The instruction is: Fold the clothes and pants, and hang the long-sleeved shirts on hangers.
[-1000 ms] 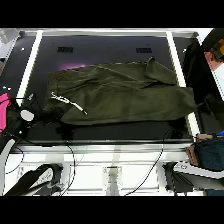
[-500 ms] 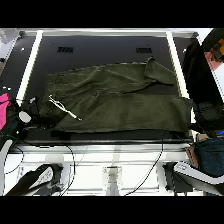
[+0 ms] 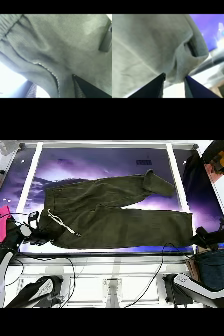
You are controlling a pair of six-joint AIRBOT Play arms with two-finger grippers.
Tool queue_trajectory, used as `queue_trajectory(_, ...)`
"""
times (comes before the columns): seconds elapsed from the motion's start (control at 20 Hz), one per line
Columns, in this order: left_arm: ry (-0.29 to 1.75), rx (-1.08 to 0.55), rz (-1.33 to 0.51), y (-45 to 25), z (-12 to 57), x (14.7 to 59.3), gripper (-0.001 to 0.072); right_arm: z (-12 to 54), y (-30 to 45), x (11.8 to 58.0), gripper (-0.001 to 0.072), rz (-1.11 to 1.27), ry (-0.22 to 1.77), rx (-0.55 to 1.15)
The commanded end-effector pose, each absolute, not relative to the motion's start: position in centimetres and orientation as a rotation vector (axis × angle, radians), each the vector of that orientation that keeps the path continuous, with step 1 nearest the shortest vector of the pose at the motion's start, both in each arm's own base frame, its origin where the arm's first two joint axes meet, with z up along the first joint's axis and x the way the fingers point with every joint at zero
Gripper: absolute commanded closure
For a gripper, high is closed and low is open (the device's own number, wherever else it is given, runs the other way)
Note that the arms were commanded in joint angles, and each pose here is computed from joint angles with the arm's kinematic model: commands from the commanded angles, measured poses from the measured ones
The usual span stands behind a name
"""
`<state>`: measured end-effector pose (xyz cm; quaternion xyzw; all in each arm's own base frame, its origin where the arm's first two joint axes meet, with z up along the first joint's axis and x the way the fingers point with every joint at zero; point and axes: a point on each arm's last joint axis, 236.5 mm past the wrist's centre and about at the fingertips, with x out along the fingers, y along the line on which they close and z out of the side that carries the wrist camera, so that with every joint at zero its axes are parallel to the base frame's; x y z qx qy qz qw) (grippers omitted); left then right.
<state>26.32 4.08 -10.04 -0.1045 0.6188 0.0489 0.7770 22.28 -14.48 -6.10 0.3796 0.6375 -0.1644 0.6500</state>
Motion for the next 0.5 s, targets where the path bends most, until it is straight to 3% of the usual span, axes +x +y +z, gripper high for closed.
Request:
queue_trajectory(0.0,1.277,-0.238,0.133,4.7,-8.6,28.2,0.0216,-1.6,-14.5,28.0,0.043,-0.241,1.246,0.893)
queue_trajectory(0.05,1.236,-0.249,0.145,5.0,-7.3,29.4,0.0216,0.4,-13.9,30.2,0.0369,-0.166,1.169,0.882)
queue_trajectory(0.1,1.175,-0.266,0.162,5.4,-5.2,31.1,0.0216,2.0,-13.1,32.1,0.0262,-0.096,1.119,0.844)
queue_trajectory(0.2,1.02,-0.305,0.178,5.9,0.2,34.6,0.0217,3.9,-10.4,36.0,0.0243,0.022,1.068,0.716)
queue_trajectory(0.35,0.763,-0.46,0.101,3.7,8.4,39.5,0.0219,4.1,-4.8,43.4,0.0216,0.148,0.982,0.381)
queue_trajectory(0.45,0.67,-0.479,0.035,2.1,11.1,41.2,0.0225,3.9,-0.5,48.8,0.0186,0.181,0.877,0.15)
